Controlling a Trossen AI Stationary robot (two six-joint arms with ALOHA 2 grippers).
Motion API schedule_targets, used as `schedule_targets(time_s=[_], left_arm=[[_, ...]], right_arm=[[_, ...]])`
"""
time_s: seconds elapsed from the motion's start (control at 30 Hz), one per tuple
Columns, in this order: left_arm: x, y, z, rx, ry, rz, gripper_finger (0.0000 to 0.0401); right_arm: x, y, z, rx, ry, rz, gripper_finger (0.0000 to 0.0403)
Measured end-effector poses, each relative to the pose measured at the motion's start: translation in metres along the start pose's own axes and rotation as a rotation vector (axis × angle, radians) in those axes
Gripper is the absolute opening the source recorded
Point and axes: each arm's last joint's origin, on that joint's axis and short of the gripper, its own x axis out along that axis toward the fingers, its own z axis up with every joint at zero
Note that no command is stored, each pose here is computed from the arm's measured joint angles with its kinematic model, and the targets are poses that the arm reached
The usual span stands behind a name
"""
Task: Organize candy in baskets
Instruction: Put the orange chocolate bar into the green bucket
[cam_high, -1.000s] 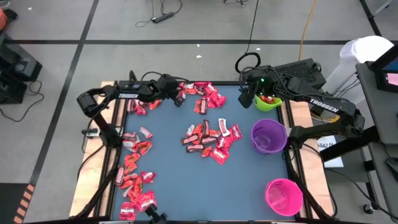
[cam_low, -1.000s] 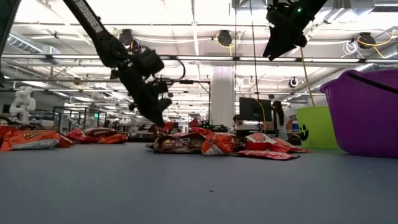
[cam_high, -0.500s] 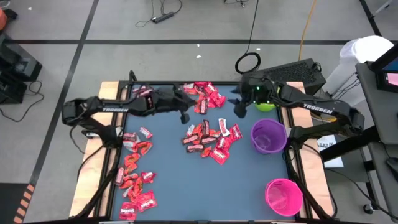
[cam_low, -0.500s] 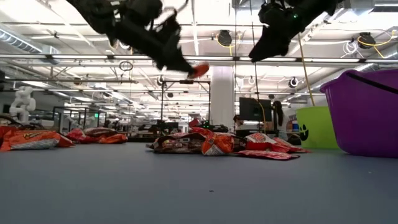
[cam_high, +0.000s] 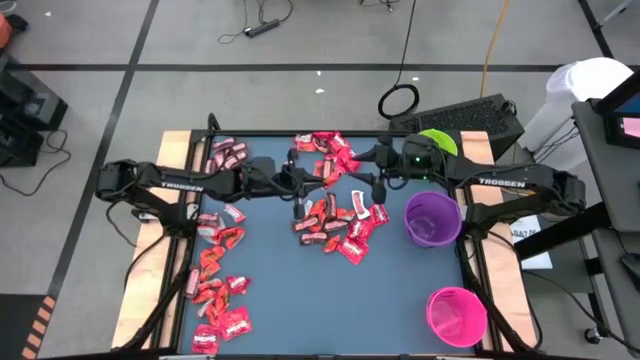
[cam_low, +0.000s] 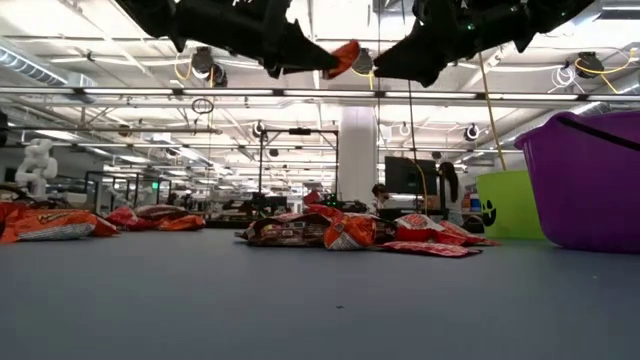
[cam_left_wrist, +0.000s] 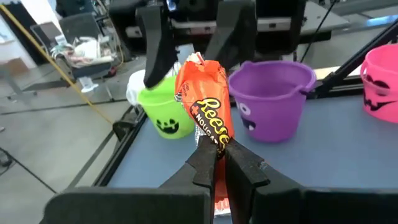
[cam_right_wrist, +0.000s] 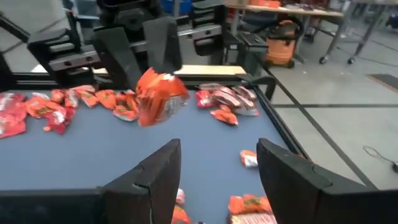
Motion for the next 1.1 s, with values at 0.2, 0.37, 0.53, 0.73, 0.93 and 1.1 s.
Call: schedule_targets(time_s=[0.2, 0.37, 0.53, 0.73, 0.93, 1.1], left_arm=[[0.000, 0.000, 0.001, 0.001, -0.007, 0.001, 0.0022], [0.000, 0.000, 0.002, 0.000, -0.016, 0.003, 0.0022], [0.000, 0.000, 0.002, 0.001, -0.016, 0.002, 0.0022], [0.000, 0.000, 0.002, 0.001, -0.017, 0.003, 0.0022], [0.000, 0.000, 0.002, 0.001, -0.016, 0.004, 0.0022], [0.000, 0.002, 0.002, -0.030, -0.020, 0.013, 0.0038]], right_arm=[[0.020, 0.015, -0.002, -0.021, -0.060, 0.090, 0.0199], [0.037, 0.018, -0.005, -0.026, -0.120, 0.098, 0.0199], [0.038, 0.018, -0.003, -0.033, -0.149, 0.096, 0.0186], [0.038, 0.018, -0.003, -0.048, -0.157, 0.098, 0.0095], [0.038, 0.018, -0.003, -0.072, -0.155, 0.101, 0.0013], [0.038, 0.018, -0.003, -0.085, -0.154, 0.093, 0.0030]])
